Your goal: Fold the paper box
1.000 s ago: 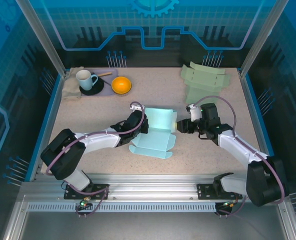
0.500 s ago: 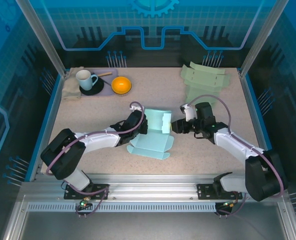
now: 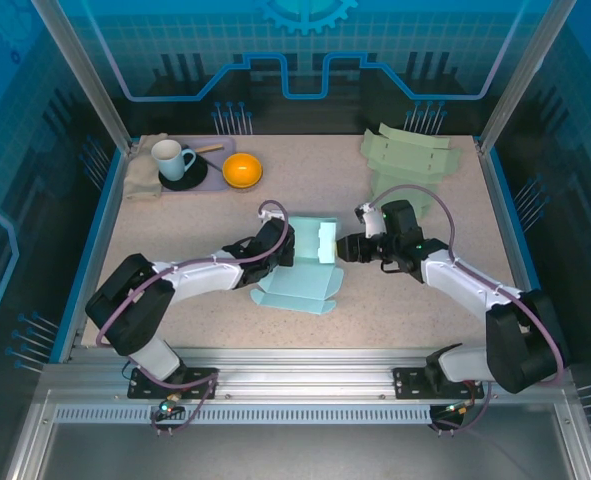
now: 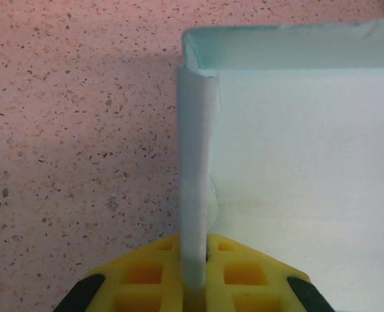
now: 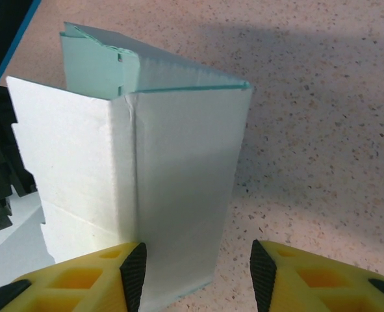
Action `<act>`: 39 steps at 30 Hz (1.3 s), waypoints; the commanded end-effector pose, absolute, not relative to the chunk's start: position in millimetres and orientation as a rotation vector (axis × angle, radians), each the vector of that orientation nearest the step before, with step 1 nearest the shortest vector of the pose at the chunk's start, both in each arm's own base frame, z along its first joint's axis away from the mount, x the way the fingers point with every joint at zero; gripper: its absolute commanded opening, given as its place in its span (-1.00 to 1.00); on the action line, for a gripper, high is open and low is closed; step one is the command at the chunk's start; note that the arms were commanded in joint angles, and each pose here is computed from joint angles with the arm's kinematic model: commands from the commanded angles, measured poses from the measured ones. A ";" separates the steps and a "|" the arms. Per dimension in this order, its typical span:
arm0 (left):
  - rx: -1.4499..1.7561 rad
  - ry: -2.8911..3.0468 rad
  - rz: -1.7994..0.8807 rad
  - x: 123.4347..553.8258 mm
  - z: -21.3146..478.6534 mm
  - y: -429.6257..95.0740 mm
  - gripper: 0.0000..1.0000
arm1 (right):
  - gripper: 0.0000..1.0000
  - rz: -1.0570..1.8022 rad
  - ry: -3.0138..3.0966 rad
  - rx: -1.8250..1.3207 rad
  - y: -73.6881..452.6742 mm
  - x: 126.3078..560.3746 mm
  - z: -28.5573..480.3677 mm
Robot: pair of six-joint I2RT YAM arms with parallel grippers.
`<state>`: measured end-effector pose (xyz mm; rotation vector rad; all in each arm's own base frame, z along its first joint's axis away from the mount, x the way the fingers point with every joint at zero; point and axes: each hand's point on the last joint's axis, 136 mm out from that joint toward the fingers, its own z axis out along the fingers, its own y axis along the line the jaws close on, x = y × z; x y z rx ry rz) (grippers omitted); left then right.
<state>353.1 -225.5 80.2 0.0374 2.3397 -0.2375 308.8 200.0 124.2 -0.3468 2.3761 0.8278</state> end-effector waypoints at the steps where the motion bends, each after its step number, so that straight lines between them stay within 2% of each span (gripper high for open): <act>1: 0.028 2.315 -0.278 359.1 91.8 -238.0 -1.00 | 0.01 0.858 2.367 -0.364 213.2 308.8 138.9; 10: 0.016 2.312 -0.242 356.4 91.5 -229.4 -1.00 | 0.03 0.778 2.439 -0.250 181.3 308.6 121.9; 22: 0.019 2.319 -0.279 358.0 95.8 -236.8 -1.00 | 0.03 0.904 2.433 -0.292 201.9 317.6 107.9; 31: 0.045 2.376 -0.225 358.7 88.6 -237.0 -1.00 | -0.07 0.615 2.555 -0.255 200.1 334.0 77.9; 39: 0.014 2.483 -0.086 361.4 70.1 -230.8 -1.00 | -0.26 0.363 2.665 -0.223 187.7 337.7 47.4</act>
